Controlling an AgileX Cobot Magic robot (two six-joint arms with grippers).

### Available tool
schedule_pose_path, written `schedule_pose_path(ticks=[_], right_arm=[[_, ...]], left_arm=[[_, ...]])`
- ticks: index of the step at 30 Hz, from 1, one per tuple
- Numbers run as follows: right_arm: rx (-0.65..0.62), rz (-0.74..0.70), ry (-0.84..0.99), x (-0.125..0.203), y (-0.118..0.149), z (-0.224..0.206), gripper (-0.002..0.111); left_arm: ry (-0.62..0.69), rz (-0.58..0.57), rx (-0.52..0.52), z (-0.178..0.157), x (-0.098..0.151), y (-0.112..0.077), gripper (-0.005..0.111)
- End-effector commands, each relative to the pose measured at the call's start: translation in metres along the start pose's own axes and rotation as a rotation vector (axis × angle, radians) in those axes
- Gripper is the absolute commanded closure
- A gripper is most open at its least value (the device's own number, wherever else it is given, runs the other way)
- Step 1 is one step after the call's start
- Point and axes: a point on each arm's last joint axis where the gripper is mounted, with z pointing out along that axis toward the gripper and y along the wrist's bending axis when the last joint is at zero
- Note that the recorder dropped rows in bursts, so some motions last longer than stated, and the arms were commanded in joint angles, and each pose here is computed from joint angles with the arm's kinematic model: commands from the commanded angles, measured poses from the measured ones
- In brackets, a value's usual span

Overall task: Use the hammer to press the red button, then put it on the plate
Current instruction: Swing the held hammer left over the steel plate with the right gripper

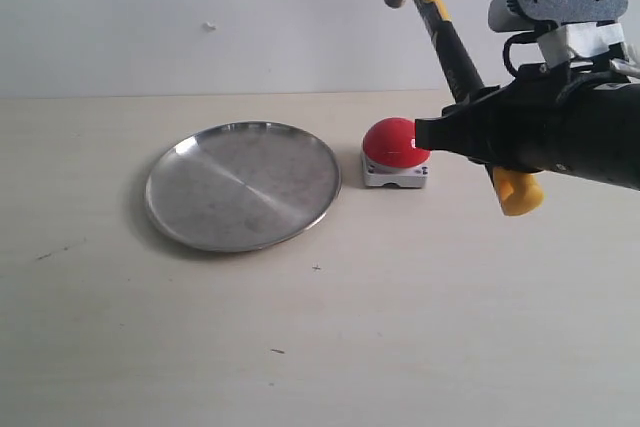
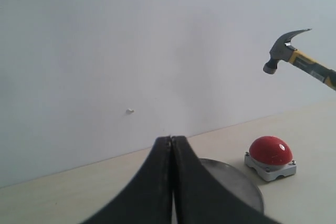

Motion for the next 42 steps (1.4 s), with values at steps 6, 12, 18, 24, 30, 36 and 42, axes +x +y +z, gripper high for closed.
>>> schedule_pose_path(ticks=[6, 12, 18, 24, 30, 36, 42], right_arm=[[-0.039, 0.022, -0.005, -0.006, 0.004, -0.005, 0.108], [-0.056, 0.025, 0.01, -0.004, 0.006, -0.005, 0.108], [-0.095, 0.087, 0.067, 0.002, 0.01, -0.003, 0.108], [-0.11, 0.1, 0.178, 0.022, 0.018, 0.017, 0.108], [-0.144, 0.106, 0.214, 0.023, 0.041, 0.038, 0.108], [-0.173, 0.078, 0.159, 0.01, 0.074, 0.058, 0.108], [-0.163, 0.091, 0.117, 0.001, 0.09, 0.078, 0.108]], left_arm=[[-0.001, -0.001, -0.012, -0.001, 0.0, 0.001, 0.107], [-0.001, -0.001, -0.012, -0.001, 0.0, 0.001, 0.107], [-0.001, -0.001, -0.012, -0.001, 0.0, 0.001, 0.107], [-0.001, -0.001, -0.012, -0.001, 0.0, 0.001, 0.107], [-0.001, -0.001, -0.012, -0.001, 0.0, 0.001, 0.107], [-0.001, -0.001, -0.012, -0.001, 0.0, 0.001, 0.107], [-0.001, -0.001, -0.012, -0.001, 0.0, 0.001, 0.107]])
